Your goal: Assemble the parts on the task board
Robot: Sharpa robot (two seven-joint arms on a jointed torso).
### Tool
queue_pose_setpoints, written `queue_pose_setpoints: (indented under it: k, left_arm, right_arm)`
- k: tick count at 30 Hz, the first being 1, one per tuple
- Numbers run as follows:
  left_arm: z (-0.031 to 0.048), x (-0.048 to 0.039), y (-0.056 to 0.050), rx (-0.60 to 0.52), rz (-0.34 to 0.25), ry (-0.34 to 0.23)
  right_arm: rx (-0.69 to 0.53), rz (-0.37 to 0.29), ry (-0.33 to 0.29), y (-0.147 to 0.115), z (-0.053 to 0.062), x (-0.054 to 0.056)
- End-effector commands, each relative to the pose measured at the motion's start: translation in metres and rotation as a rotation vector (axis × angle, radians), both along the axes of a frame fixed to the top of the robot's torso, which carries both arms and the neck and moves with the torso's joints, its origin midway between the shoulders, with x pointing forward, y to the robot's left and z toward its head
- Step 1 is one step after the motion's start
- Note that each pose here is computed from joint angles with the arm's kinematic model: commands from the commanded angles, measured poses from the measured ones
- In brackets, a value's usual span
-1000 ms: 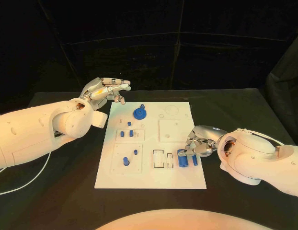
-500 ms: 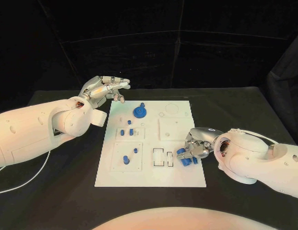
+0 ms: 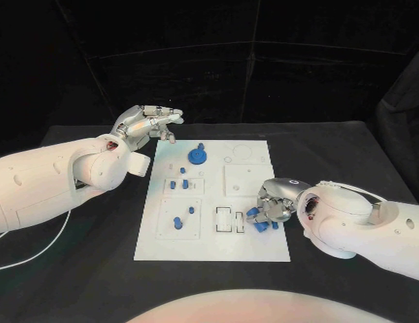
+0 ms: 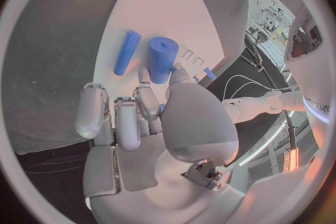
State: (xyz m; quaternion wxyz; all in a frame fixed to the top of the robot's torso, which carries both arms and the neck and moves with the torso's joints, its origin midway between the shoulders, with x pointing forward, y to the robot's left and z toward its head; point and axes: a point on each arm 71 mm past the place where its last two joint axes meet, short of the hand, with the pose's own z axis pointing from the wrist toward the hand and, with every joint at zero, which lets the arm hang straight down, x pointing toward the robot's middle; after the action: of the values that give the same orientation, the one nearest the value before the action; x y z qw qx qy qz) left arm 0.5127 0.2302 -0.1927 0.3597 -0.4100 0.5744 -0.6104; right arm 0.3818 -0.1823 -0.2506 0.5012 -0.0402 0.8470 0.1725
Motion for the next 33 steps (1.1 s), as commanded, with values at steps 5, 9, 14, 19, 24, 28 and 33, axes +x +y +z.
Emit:
queue_pose_setpoints:
  k: [5, 9, 14, 19, 24, 28, 33]
  left_arm:
    - [0.0011, -0.0004, -0.001, -0.009, -0.013, 0.001]
    - [0.001, -0.0003, -0.002, -0.009, -0.015, 0.003]
    - [0.0008, -0.0004, -0.003, -0.01, -0.019, 0.004]
    - [0.0008, -0.0005, -0.003, -0.01, -0.02, 0.005]
    - [0.0009, -0.0007, -0.004, -0.011, -0.022, 0.005]
    - [0.0009, -0.0009, -0.005, -0.011, -0.024, 0.006]
    - [0.0009, -0.0009, -0.006, -0.012, -0.027, 0.006]
  right_arm:
    - [0.147, -0.068, -0.054, 0.001, 0.008, -0.006]
    - [0.223, -0.079, -0.074, 0.005, 0.015, -0.011]
    - [0.258, -0.078, -0.06, 0.011, 0.018, -0.015]
    - [0.275, -0.071, -0.04, 0.02, 0.017, -0.015]
    - [0.257, -0.062, -0.002, 0.029, 0.012, -0.013]
    - [0.229, -0.053, 0.032, 0.036, 0.008, -0.012]
    - [0.212, -0.041, 0.057, 0.045, 0.004, -0.01]
